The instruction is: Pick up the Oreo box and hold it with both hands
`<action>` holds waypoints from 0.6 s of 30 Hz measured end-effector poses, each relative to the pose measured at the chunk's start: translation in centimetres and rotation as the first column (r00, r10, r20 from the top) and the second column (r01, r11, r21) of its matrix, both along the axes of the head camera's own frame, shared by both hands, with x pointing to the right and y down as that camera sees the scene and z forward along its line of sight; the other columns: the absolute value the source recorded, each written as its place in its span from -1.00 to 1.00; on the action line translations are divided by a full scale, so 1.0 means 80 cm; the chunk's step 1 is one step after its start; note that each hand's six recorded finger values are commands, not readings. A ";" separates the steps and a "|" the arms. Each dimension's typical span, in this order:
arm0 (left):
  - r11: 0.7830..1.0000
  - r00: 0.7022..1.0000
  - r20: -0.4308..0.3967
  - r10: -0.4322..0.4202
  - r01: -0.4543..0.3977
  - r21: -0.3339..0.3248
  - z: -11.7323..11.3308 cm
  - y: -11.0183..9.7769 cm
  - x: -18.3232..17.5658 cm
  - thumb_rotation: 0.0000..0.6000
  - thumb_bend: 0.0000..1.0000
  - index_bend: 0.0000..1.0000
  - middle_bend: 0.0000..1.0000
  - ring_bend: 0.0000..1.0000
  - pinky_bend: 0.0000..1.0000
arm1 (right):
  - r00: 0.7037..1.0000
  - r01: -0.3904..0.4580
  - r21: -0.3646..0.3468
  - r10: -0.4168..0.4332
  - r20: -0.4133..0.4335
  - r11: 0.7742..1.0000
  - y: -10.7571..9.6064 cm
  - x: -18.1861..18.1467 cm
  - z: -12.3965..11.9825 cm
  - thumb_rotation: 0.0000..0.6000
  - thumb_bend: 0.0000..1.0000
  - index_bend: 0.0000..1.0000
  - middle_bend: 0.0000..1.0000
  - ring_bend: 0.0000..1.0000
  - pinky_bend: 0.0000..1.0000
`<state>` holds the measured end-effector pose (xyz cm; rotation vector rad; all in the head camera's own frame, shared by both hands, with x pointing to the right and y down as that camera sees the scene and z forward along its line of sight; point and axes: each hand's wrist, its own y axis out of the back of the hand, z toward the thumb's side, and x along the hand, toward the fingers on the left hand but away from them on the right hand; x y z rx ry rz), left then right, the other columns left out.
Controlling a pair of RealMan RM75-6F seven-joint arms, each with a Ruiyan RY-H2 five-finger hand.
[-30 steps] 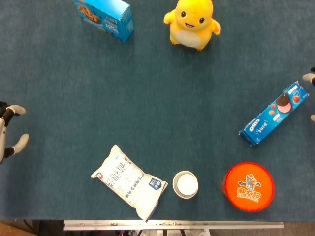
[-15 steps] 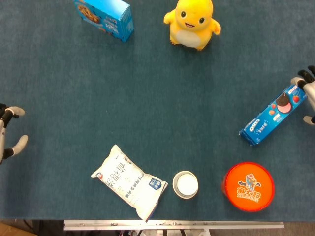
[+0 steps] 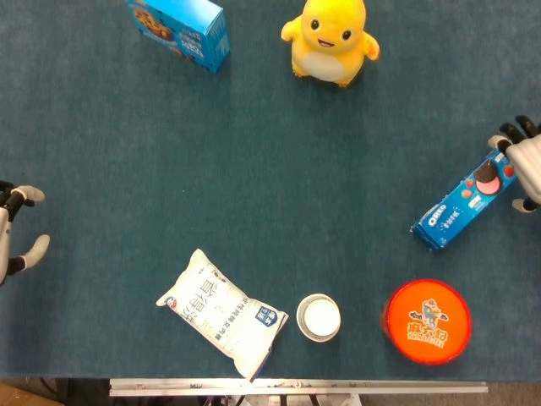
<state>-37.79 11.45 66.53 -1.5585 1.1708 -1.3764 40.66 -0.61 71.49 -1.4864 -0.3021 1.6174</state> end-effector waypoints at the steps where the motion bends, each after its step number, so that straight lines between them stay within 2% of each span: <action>1: 1.000 1.000 -0.001 -0.001 0.001 -0.001 0.000 0.000 0.000 1.00 -0.56 -0.28 -0.15 -0.49 -0.06 | 1.000 0.002 -0.002 -0.002 -0.001 1.000 -0.001 -0.001 0.002 1.00 -1.00 -0.54 -0.69 -0.86 -0.57; 11: 1.000 1.000 -0.003 -0.013 0.013 -0.008 0.002 0.004 -0.006 1.00 -0.56 -0.28 -0.13 -0.48 -0.05 | 1.000 0.007 -0.029 -0.008 -0.014 1.000 -0.005 -0.011 0.020 1.00 -1.00 -0.54 -0.69 -0.86 -0.57; 18: 1.000 1.000 -0.008 -0.011 0.011 -0.012 0.004 0.005 -0.005 1.00 -0.56 -0.28 -0.13 -0.47 -0.04 | 0.999 -0.012 -0.040 0.010 -0.038 0.999 -0.005 -0.004 0.023 1.00 -1.00 -0.54 -0.60 -0.86 -0.57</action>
